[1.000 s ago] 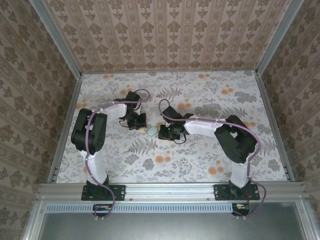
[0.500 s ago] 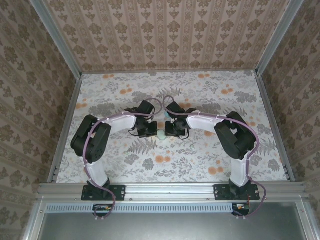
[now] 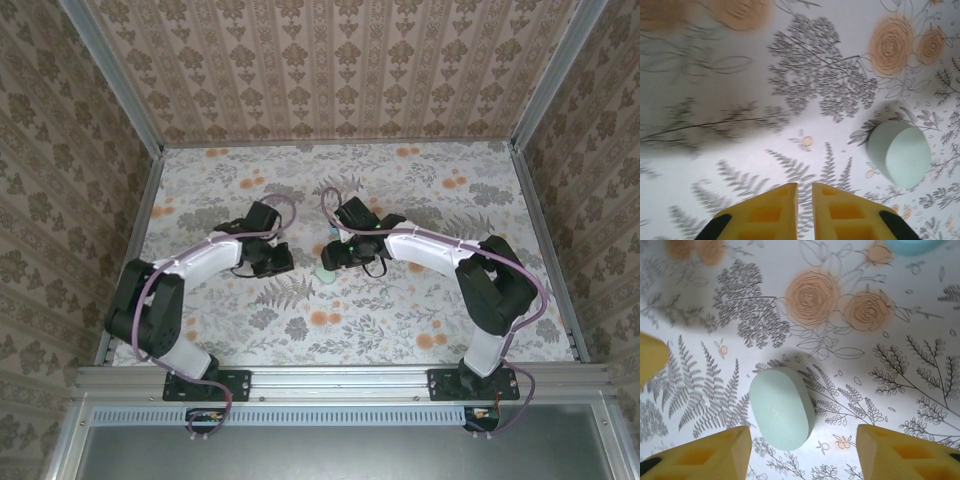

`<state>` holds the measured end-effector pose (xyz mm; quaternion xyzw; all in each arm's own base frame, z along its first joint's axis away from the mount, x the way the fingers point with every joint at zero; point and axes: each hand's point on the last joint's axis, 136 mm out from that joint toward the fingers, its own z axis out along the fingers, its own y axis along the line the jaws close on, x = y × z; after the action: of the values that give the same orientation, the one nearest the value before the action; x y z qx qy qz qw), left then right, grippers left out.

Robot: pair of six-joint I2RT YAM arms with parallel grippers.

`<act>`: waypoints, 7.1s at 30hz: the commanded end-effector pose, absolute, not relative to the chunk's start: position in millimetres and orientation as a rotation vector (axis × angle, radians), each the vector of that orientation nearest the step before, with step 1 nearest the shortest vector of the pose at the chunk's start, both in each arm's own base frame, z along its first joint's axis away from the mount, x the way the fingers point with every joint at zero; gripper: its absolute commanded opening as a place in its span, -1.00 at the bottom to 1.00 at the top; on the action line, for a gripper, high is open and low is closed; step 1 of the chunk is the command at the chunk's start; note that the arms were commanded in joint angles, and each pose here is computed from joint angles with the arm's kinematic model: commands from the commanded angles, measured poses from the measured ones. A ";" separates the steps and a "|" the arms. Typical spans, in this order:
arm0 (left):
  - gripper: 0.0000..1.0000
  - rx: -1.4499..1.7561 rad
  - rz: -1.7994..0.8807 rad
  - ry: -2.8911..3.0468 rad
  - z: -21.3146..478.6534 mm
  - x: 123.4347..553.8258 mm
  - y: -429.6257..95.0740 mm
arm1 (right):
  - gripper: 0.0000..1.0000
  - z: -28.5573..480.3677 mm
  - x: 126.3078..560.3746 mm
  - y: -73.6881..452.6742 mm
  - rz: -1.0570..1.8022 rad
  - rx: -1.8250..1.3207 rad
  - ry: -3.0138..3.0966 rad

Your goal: Insert wireless bluetooth earbuds into charging case

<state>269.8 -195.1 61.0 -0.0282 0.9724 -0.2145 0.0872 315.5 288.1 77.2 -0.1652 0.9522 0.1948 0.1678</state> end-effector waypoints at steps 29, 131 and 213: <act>-0.15 0.052 -0.852 2.633 89.2 267.5 -155.3 | 0.24 23.6 287.5 306.4 0.215 -1.222 2.804; -0.94 1.388 -1.416 1.360 277.3 138.5 -283.7 | 0.08 288.9 223.0 299.2 1.088 -1.213 1.997; -1.00 0.195 -0.230 1.658 288.3 163.7 -45.1 | -0.18 18.2 227.2 500.9 0.296 -1.459 2.568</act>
<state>170.6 -44.6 265.7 0.0848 0.7596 -0.0931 0.6381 236.5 509.4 37.5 -0.4746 0.8636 0.1259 0.1148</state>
